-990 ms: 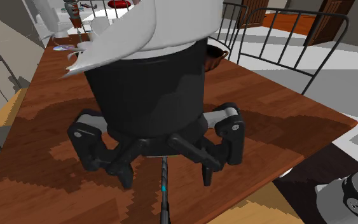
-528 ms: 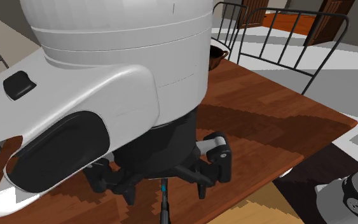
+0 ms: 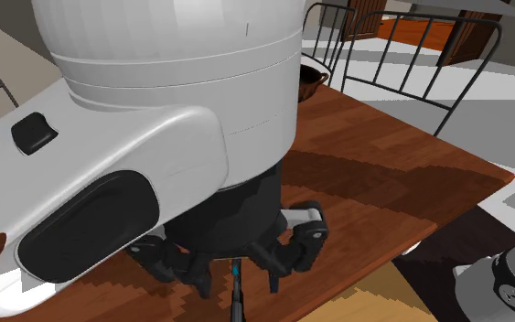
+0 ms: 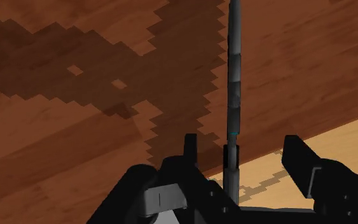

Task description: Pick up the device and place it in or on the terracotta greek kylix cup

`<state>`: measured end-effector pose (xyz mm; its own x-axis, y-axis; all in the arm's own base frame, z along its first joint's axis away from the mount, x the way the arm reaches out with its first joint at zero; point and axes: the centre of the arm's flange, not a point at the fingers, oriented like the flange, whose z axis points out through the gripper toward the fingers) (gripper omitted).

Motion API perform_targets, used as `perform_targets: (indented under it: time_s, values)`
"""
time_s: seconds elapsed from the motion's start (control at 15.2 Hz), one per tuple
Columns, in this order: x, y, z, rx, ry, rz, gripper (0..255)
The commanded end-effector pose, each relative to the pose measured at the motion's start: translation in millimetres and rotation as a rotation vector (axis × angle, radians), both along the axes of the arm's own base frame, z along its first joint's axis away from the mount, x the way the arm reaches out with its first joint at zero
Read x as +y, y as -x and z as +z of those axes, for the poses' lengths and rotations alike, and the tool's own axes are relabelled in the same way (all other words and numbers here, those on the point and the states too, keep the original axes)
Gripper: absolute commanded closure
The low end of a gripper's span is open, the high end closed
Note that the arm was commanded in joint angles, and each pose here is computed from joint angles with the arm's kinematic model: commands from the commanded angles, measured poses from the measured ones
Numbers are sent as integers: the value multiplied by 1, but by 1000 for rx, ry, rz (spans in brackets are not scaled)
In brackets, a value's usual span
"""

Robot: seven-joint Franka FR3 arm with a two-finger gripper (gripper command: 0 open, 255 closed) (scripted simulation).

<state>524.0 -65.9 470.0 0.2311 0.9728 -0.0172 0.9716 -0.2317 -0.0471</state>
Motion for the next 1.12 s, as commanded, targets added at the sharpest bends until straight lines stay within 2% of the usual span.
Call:
perform_targets:
  time_s: [0.0,0.53,1.06]
  values:
    - [0,0,0,0,0,0,255]
    - [0,0,0,0,0,0,255]
    - [0,0,42,0,0,0,255]
